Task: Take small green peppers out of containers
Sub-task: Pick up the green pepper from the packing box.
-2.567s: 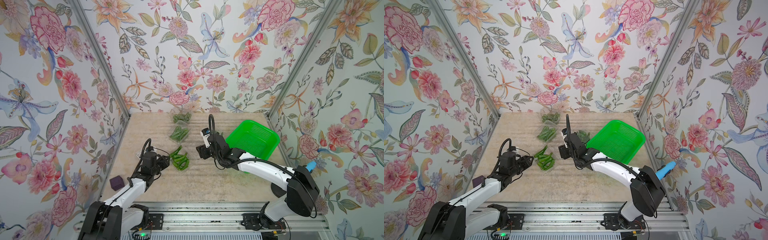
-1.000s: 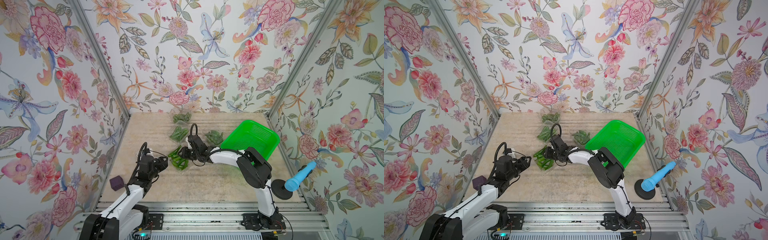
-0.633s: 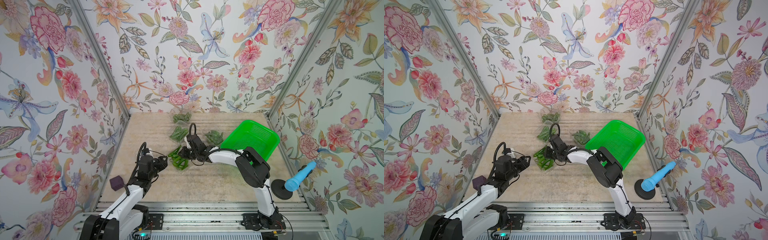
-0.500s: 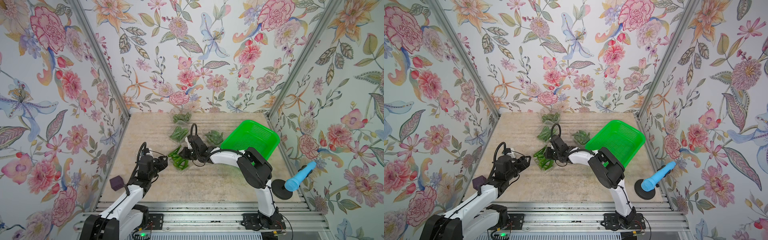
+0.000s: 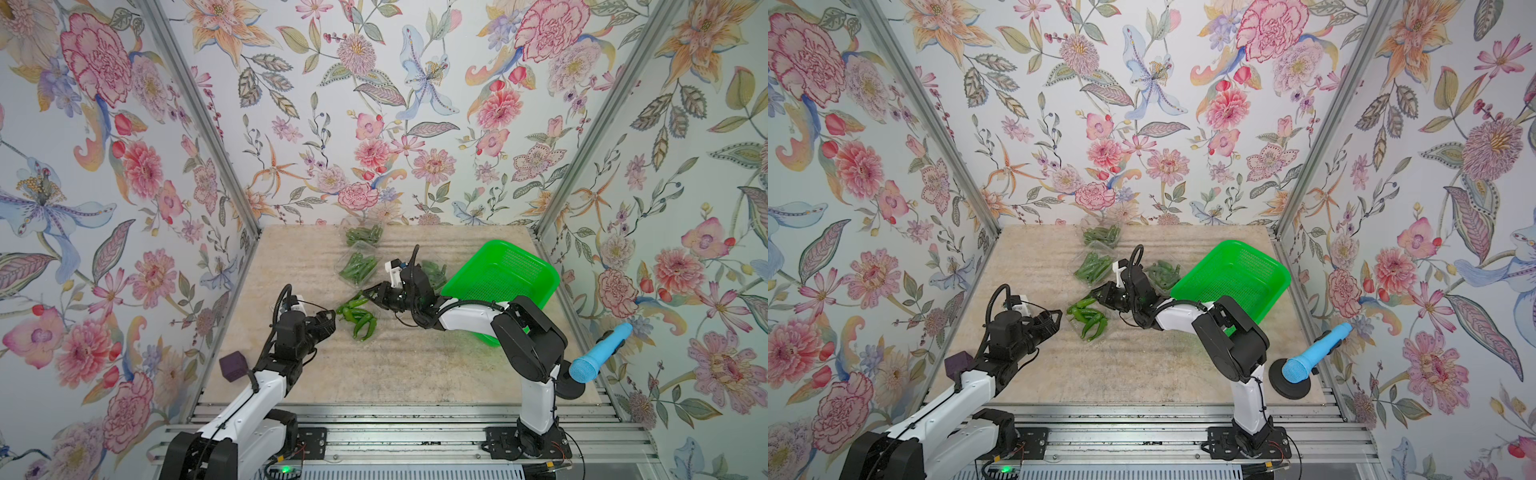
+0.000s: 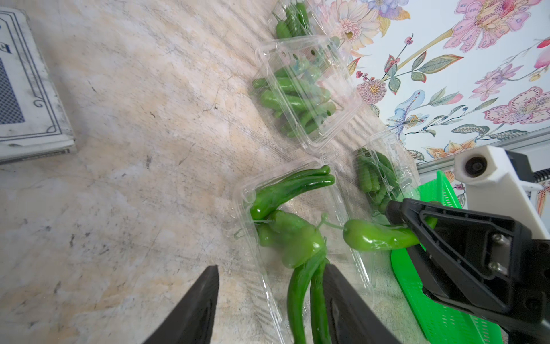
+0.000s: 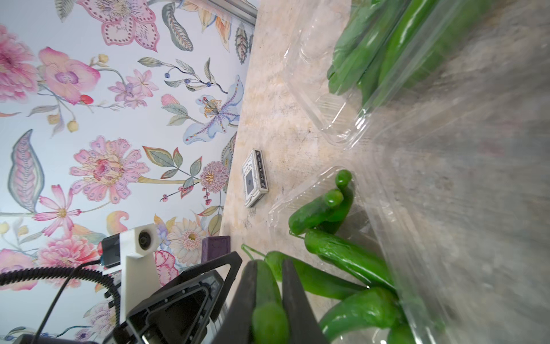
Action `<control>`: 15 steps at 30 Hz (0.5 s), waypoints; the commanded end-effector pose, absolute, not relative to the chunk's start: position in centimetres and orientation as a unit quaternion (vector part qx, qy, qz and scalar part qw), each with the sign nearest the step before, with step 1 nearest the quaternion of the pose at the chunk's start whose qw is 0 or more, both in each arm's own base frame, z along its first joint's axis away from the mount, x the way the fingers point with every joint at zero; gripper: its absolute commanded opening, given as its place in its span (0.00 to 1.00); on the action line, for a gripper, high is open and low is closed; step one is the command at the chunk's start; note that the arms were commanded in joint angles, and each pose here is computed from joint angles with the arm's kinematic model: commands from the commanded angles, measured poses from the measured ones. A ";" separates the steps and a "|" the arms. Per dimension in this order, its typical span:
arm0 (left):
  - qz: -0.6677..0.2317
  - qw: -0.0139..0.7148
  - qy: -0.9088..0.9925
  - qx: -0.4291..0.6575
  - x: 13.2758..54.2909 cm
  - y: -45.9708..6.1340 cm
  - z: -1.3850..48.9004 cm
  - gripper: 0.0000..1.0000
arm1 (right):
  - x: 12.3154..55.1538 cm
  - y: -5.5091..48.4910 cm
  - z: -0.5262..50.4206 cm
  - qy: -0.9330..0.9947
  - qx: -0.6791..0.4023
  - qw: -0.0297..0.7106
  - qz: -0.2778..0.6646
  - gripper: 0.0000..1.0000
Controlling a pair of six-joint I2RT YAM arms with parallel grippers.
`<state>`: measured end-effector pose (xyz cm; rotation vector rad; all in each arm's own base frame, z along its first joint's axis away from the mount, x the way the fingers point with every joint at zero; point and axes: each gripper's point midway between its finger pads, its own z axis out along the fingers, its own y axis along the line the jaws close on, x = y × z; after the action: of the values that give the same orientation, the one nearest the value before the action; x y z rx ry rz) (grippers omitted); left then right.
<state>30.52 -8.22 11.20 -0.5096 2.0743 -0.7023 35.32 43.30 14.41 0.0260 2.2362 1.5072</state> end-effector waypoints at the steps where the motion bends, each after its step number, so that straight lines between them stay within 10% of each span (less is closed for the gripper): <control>1: -0.278 0.458 0.816 -0.216 30.5 -7.3 12.0 0.61 | 35.8 43.5 18.4 0.752 0.019 0.238 0.615 0.08; 15: -0.249 0.478 0.819 -0.195 30.8 -6.7 13.0 0.65 | 37.9 32.1 25.2 0.743 0.045 0.368 0.557 0.09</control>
<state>30.14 -7.27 11.98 -0.4930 2.0307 -0.6439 36.94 36.07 22.28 0.0950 1.9921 1.5126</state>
